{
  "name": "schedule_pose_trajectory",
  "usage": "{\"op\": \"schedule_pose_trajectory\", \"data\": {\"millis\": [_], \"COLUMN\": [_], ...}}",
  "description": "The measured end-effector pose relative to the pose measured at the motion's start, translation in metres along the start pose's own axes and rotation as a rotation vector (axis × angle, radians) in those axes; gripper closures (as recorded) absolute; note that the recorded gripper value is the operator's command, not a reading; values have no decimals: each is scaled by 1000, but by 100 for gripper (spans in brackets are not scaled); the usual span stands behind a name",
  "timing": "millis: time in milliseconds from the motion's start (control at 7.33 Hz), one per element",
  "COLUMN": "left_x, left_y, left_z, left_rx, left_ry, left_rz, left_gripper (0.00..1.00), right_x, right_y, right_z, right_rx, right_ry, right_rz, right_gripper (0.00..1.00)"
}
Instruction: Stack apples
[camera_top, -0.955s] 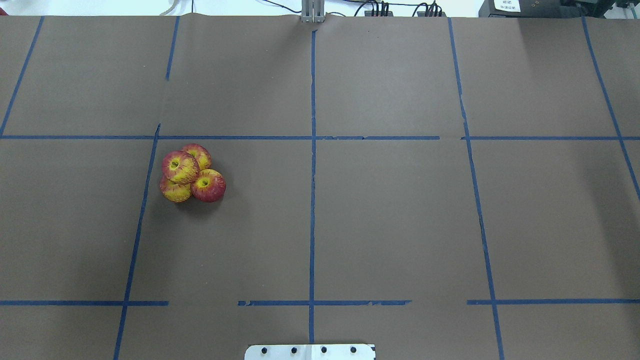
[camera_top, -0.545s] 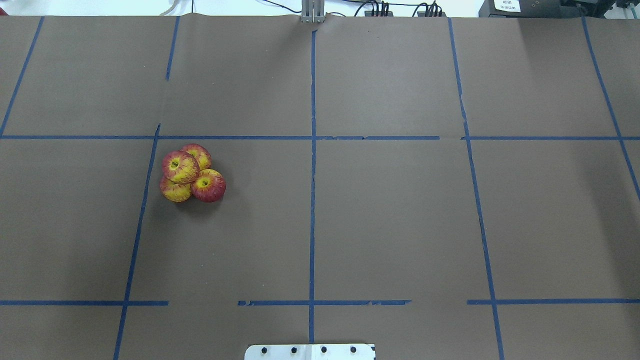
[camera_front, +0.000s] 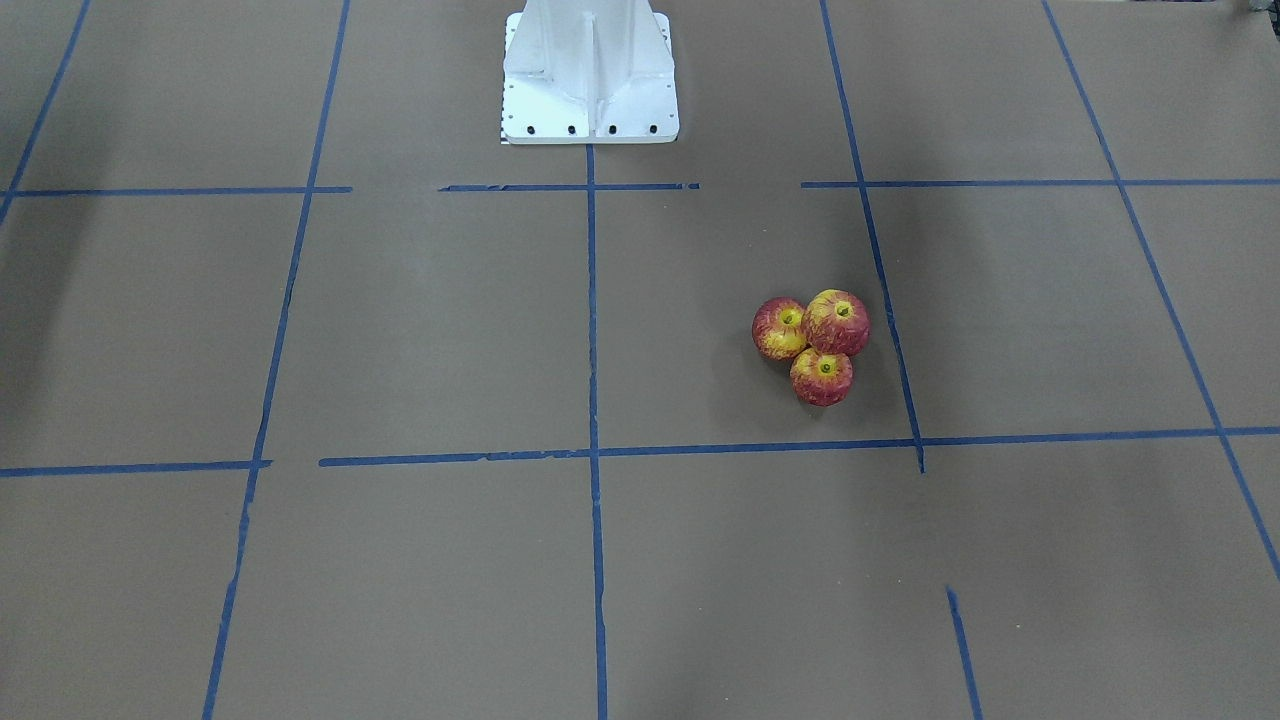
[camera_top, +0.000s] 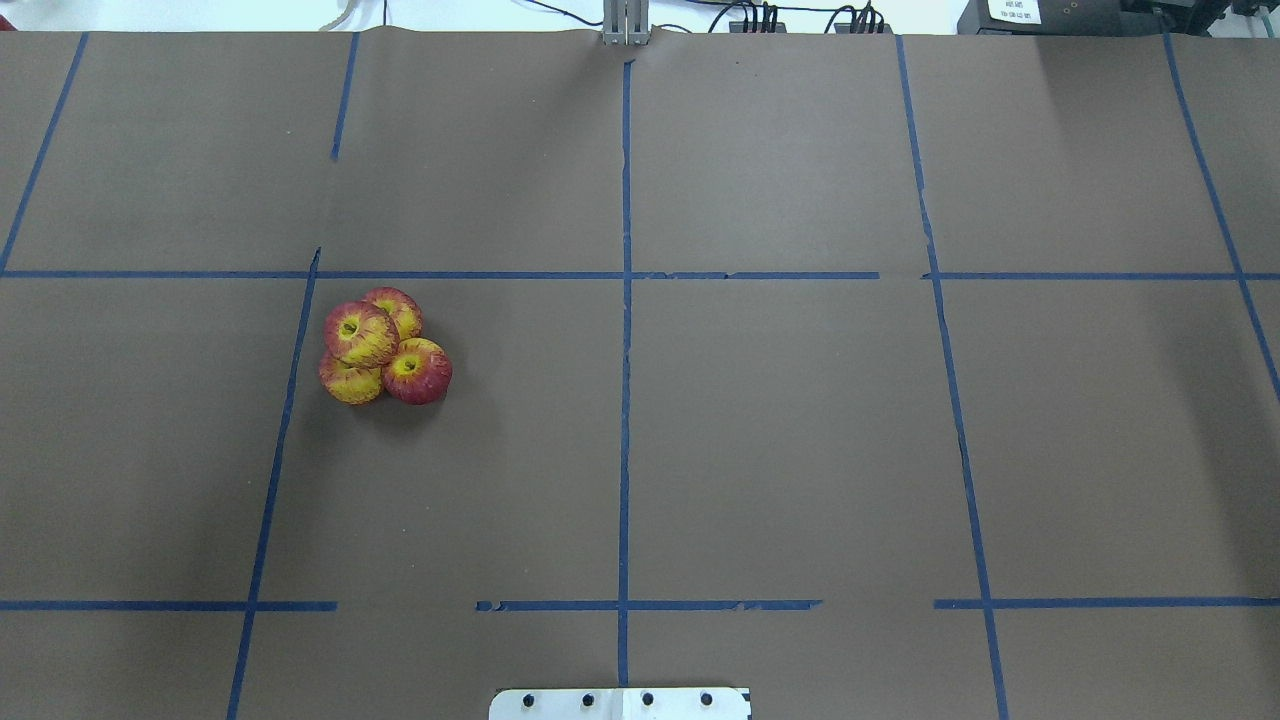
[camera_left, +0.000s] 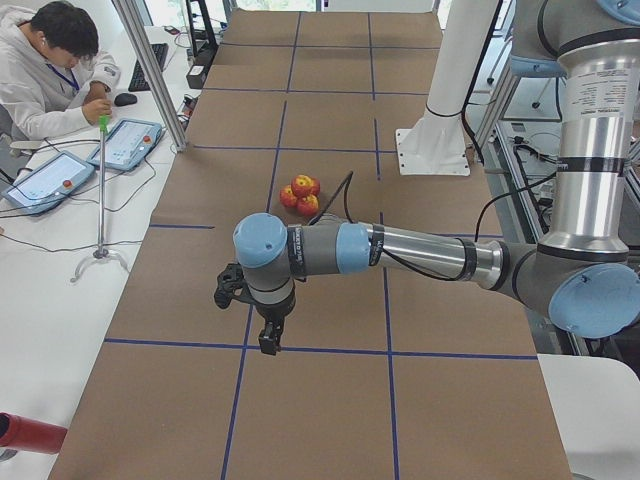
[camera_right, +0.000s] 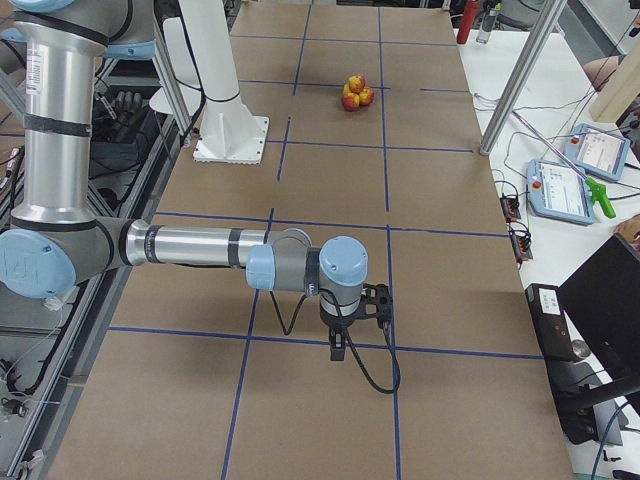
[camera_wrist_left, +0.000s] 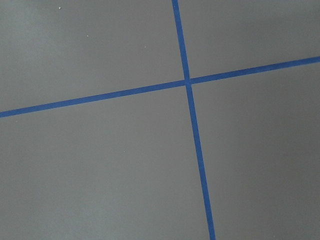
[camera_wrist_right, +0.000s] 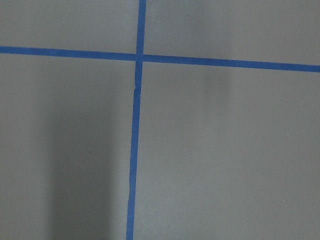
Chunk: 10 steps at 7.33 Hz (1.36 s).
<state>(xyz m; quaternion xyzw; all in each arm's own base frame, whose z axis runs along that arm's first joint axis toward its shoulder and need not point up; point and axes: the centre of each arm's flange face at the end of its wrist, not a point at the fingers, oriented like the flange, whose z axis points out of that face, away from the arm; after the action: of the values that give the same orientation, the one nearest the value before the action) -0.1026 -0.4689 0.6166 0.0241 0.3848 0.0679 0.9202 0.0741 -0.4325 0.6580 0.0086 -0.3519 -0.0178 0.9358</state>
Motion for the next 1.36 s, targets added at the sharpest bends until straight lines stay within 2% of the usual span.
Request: {"op": "schedule_pose_trajectory", "data": {"millis": [273,682,1091,1364], "left_x": [-3,-2,-9,-16], "left_y": [2,-10,-21,-26], "left_z": [5,4,22,33], "left_rx": [-5,-5,-10,-1], "left_ry": [24,26,29,25], "left_rz": [-16,-15,-4,-76], "left_gripper": [0,0,0,0], "right_x": [0,0,0,0], "right_y": [0,0,0,0], "right_z": [0,0,0,0], "right_rx": [0,0,0,0], "right_ry": [0,0,0,0], "right_rz": [0,0,0,0], "right_gripper": [0,0,0,0]}}
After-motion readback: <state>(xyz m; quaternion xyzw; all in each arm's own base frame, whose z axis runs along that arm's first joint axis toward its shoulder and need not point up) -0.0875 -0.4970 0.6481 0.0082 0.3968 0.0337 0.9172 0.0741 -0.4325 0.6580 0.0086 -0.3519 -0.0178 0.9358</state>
